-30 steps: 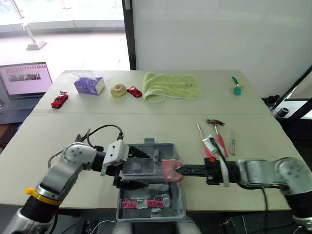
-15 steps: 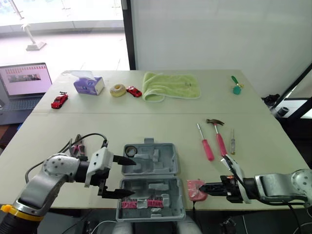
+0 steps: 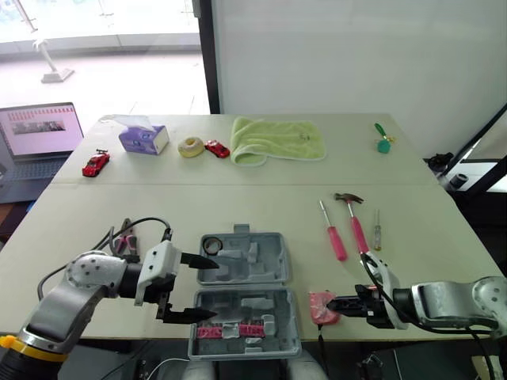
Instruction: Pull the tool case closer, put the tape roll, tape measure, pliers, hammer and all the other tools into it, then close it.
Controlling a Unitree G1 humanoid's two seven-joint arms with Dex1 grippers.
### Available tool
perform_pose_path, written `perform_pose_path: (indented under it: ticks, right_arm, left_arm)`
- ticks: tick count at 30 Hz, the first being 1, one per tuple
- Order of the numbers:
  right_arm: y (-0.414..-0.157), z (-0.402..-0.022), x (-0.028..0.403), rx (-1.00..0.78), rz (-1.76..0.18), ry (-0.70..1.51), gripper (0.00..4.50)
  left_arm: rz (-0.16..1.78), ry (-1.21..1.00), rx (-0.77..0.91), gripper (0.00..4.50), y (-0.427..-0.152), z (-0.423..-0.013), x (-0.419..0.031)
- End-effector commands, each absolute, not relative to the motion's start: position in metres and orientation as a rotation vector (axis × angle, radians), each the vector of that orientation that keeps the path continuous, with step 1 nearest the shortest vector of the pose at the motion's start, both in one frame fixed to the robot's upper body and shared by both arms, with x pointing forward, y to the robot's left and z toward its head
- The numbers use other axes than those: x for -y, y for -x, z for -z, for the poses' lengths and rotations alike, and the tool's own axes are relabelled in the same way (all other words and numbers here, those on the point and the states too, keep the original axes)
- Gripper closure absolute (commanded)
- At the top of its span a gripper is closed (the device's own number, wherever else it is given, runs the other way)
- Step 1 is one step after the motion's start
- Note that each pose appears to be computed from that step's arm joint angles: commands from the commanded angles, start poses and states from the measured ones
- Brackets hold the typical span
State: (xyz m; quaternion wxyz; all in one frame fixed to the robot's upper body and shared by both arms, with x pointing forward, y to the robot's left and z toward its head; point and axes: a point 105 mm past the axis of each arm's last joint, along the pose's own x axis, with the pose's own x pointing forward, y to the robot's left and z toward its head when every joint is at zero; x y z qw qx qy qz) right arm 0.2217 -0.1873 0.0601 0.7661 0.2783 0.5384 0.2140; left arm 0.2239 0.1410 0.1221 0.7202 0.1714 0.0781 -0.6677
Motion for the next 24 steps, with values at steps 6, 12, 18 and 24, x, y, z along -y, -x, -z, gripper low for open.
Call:
perform_pose_path:
  ticks: [6, 12, 18, 24]
  right_arm:
    - [-0.232, -0.070, 0.196, -1.099, -0.424, -0.604, 0.38]
    - [-0.232, -0.084, 0.200, -1.057, -0.446, -0.569, 0.08]
    - [-0.223, -0.112, 0.190, -0.914, -0.636, -0.191, 0.08]
    - [-0.209, -0.101, 0.189, -0.621, -0.960, 0.380, 0.08]
  left_arm:
    - [1.504, -0.380, -0.147, 0.00, -0.221, -0.127, -0.138]
    - [1.499, -0.381, -0.159, 0.00, -0.220, -0.123, -0.143]
    - [1.464, -0.373, -0.157, 0.00, -0.224, -0.126, -0.152]
    - [1.411, -0.316, -0.160, 0.00, -0.224, -0.129, -0.165]
